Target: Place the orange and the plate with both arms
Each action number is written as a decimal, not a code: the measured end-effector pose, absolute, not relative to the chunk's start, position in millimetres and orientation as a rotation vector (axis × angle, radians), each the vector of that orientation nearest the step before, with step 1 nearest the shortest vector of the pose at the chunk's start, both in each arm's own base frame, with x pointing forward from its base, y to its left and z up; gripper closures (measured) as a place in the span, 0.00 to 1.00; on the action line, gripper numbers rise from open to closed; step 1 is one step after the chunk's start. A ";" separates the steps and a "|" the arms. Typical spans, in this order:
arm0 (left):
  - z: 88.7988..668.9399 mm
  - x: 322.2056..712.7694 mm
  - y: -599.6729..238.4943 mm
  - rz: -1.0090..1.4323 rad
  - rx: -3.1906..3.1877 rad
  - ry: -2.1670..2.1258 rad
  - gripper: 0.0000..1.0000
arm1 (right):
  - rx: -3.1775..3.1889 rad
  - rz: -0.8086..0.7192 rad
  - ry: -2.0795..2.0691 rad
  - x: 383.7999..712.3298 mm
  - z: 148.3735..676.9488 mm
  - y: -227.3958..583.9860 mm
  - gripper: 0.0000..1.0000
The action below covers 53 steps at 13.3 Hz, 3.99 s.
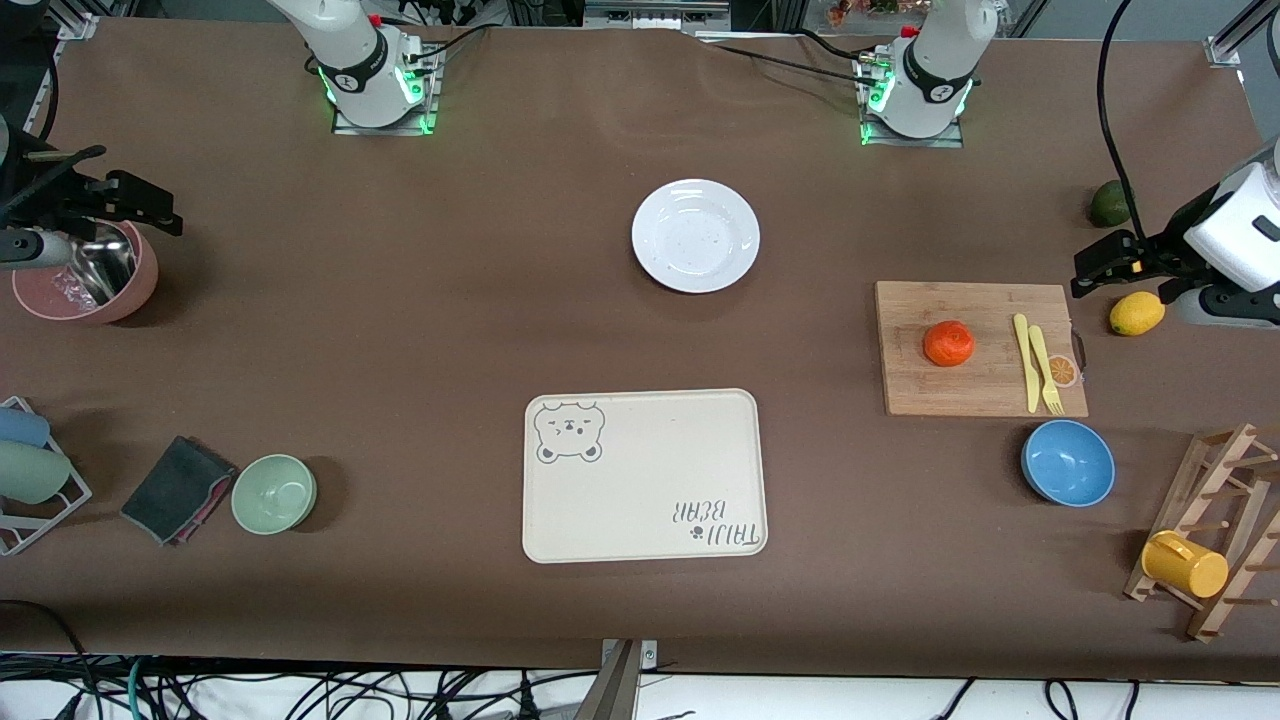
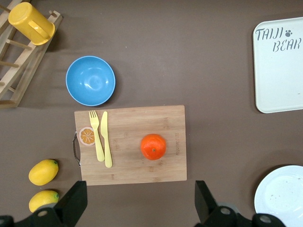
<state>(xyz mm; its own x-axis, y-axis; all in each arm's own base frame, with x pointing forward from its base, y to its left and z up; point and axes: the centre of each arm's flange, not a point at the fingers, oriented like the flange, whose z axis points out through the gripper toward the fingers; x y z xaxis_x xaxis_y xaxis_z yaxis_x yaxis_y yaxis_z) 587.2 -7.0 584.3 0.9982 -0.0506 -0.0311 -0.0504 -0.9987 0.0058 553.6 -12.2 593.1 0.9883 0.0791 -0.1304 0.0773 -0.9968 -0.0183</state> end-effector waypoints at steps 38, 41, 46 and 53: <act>228.8 534.1 -10.8 -0.362 3.075 -0.064 0.00 | -3.115 0.229 -0.178 551.8 592.3 7.0 0.00; 221.8 538.0 -11.3 -0.356 3.073 -0.064 0.00 | -3.115 0.229 -0.177 551.8 592.3 6.9 0.00; 209.5 545.4 -11.5 -0.368 3.065 -0.062 0.00 | -3.115 0.229 -0.176 551.8 592.3 6.5 0.00; 193.7 546.7 -11.4 -0.403 3.056 -0.060 0.00 | -3.115 0.236 -0.176 551.3 592.1 6.5 0.00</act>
